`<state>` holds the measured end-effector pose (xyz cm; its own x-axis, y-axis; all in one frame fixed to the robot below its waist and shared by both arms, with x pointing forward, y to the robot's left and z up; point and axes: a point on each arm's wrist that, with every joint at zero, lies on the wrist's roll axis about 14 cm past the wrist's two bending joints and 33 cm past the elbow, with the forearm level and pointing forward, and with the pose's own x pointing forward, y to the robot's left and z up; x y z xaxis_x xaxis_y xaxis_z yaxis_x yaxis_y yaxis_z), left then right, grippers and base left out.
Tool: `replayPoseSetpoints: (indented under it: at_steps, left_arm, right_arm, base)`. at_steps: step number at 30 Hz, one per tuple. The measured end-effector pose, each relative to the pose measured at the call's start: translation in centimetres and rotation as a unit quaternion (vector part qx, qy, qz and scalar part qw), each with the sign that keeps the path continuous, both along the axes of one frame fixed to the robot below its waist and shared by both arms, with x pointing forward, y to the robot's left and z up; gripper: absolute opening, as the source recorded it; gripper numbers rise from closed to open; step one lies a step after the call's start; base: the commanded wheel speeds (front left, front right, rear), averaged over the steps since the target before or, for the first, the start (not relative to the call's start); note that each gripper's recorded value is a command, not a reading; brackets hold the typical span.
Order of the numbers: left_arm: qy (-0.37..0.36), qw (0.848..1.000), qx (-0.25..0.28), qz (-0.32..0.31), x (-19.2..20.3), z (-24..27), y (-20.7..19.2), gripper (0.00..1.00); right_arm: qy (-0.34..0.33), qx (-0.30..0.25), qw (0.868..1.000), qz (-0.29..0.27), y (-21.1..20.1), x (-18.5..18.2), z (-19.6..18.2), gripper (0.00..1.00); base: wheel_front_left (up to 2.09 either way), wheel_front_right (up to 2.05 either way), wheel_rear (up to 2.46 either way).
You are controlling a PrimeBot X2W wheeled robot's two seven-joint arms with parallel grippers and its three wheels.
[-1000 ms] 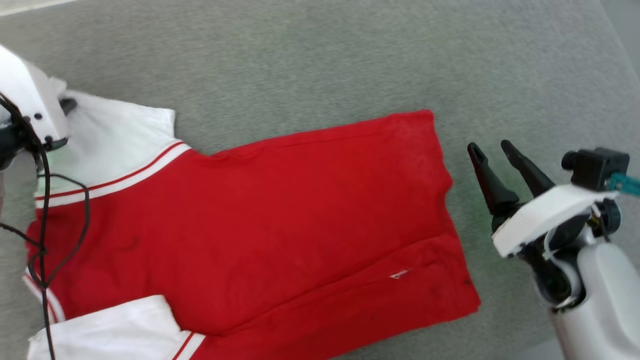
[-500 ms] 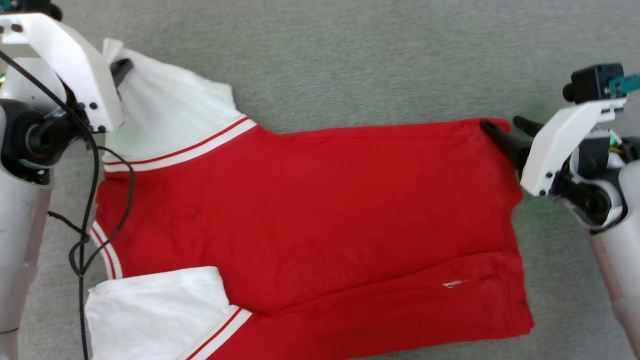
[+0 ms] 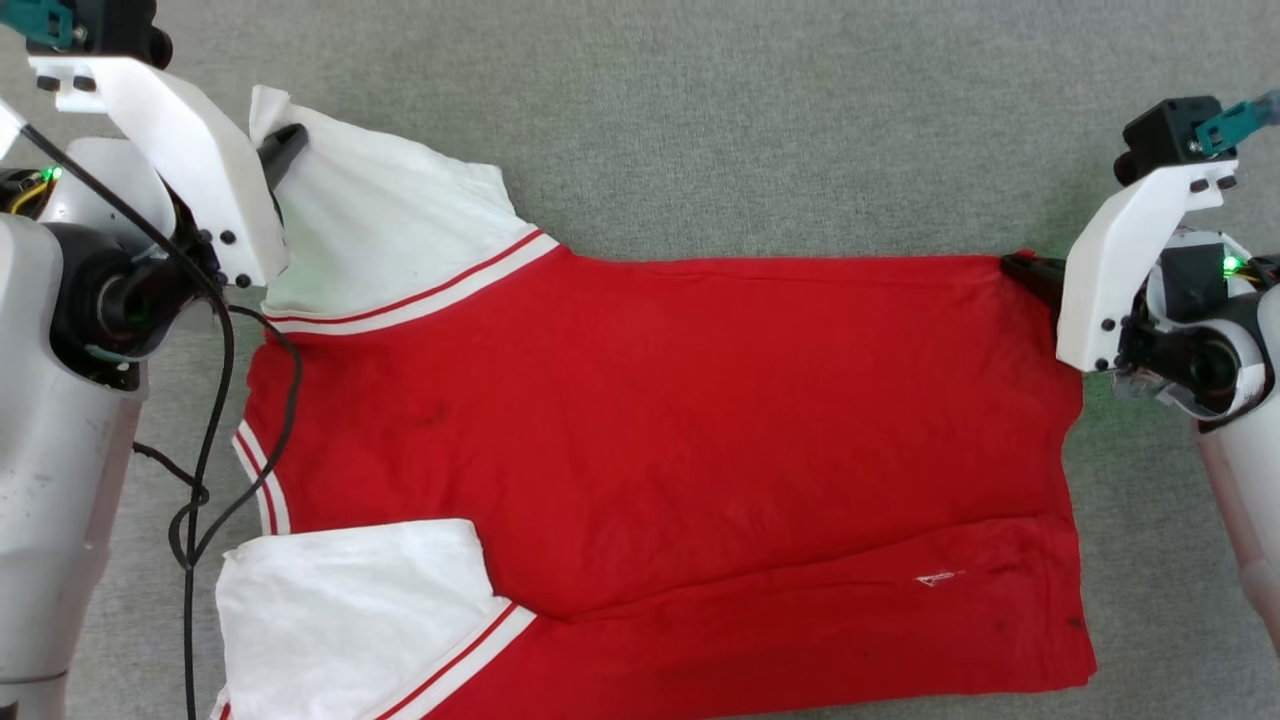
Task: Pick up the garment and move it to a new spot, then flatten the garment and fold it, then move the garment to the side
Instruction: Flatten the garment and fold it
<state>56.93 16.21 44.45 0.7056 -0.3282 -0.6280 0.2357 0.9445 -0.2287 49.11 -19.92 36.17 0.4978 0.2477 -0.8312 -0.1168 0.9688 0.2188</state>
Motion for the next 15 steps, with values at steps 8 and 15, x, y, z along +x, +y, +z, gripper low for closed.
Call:
replayPoseSetpoints:
  at_steps: [8, 15]
  left_arm:
    - [-0.044, 0.998, -0.046, 0.029, -1.5, 2.7, 0.6, 0.00]
    - [-0.069, 0.992, -0.077, 0.070, -6.0, 3.5, 2.4, 0.00]
  right_arm:
    - [-0.114, 0.001, 0.993, -0.012, -0.3, 1.7, 5.5, 0.00]
    - [-0.154, 0.004, 0.988, -0.030, -0.9, -1.4, 7.6, 0.00]
  base:
    - [0.00, 0.00, 0.00]
    - [0.00, 0.00, 0.00]
